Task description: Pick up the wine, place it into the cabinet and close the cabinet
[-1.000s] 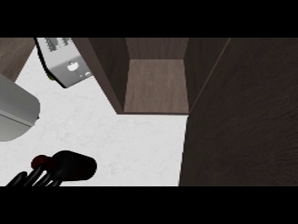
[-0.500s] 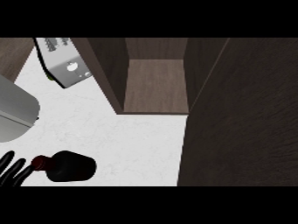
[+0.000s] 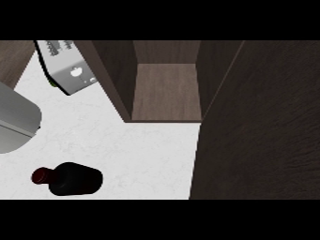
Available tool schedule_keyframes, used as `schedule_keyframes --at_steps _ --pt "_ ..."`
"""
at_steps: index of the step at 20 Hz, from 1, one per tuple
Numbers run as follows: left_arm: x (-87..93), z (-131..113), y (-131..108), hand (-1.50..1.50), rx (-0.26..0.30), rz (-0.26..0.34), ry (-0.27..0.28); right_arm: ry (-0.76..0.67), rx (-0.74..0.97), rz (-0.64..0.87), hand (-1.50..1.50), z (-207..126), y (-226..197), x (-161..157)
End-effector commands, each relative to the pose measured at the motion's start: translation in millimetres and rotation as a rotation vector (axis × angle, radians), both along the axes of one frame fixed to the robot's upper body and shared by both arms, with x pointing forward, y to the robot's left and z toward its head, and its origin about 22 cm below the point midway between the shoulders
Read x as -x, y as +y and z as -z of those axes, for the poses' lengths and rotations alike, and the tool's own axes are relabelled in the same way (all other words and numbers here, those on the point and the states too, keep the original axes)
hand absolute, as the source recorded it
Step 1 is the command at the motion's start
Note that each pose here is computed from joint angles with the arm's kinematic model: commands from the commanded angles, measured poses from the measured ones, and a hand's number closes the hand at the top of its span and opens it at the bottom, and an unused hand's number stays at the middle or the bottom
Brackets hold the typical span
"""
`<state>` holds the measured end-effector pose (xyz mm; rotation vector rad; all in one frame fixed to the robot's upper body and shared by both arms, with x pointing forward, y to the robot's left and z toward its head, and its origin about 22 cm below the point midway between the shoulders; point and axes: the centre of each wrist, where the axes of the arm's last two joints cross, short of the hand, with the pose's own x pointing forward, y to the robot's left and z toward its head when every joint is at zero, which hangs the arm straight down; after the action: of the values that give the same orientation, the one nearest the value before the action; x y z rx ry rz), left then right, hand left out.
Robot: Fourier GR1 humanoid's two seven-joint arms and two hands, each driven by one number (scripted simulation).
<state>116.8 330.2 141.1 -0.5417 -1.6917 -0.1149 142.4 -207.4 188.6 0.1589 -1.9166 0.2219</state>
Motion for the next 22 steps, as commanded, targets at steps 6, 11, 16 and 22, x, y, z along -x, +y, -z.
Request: schedule_keyframes --at_steps 6,11,16,22 --pt "-16.1 -15 20 -1.5 0.058 0.018 0.051 -0.033 -0.014 -0.021 -1.5 -33 -4 27" --pt "-17.7 15 31 -1.5 0.039 0.065 0.098 -0.034 -0.016 -0.021 -1.5 -16 -3 33" --pt "-18.9 47 19 -1.5 0.006 0.066 0.119 -0.019 -0.012 -0.027 -1.5 -23 12 26" --pt "-52.7 88 30 -1.5 0.022 0.052 0.156 -0.026 0.005 -0.038 -1.5 -25 -2 32"
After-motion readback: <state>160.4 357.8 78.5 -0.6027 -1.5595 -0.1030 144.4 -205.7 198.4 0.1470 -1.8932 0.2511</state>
